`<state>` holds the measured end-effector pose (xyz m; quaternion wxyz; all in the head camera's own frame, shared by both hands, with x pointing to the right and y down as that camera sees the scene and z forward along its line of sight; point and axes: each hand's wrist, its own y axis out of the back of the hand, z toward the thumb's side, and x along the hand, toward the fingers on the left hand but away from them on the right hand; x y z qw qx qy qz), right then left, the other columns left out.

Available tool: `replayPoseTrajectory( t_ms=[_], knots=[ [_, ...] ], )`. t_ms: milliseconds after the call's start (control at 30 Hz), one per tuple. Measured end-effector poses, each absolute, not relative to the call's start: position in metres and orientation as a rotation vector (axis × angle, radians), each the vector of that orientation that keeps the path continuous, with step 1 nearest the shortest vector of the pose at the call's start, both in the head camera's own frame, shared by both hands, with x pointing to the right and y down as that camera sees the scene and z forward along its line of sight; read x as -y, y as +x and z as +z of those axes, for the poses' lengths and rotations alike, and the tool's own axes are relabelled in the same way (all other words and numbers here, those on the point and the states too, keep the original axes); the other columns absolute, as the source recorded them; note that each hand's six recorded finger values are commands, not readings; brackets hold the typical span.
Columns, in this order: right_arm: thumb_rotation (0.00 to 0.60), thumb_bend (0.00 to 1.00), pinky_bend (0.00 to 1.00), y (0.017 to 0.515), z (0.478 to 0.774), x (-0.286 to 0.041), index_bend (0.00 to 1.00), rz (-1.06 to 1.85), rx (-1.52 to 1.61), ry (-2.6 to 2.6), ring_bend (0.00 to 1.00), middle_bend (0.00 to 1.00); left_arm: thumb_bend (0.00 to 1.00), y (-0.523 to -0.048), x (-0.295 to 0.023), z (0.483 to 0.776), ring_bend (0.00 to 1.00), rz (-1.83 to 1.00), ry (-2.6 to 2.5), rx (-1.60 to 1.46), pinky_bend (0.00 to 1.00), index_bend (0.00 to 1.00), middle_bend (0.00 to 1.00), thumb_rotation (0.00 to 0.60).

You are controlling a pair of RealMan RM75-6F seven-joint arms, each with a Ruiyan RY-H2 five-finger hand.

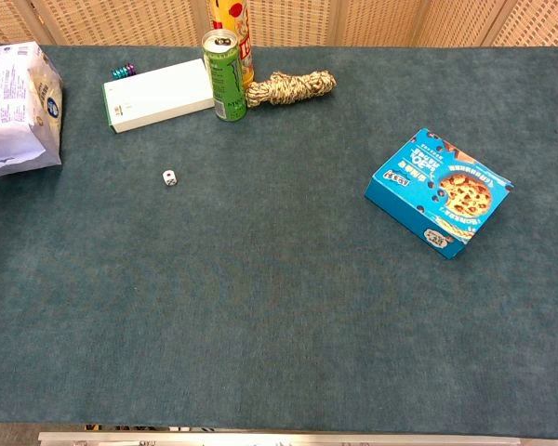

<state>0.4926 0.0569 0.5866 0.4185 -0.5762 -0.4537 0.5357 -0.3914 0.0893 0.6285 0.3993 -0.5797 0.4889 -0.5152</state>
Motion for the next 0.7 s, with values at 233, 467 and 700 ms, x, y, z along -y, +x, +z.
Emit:
replayPoseTrajectory(
  t_ms=[233,467,700],
  knots=[
    [0.6,0.39,0.2,0.492,0.585,-0.056,0.22,1.337,1.139,-1.443,0.16,0.3,0.42,-0.392,-0.09,0.628,0.21,-1.297,-1.47,-1.239,0.11,0.1,0.24,0.6],
    [0.6,0.4,0.2,0.492,0.575,-0.05,0.22,1.306,1.163,-1.415,0.16,0.3,0.42,-0.383,-0.084,0.626,0.28,-1.224,-1.524,-1.238,0.41,0.11,0.29,0.6],
    [0.6,0.4,0.2,0.492,0.568,-0.046,0.22,1.289,1.18,-1.388,0.16,0.3,0.42,-0.364,-0.067,0.63,0.76,-1.154,-1.648,-1.146,0.86,0.18,0.82,0.6]
  ],
)
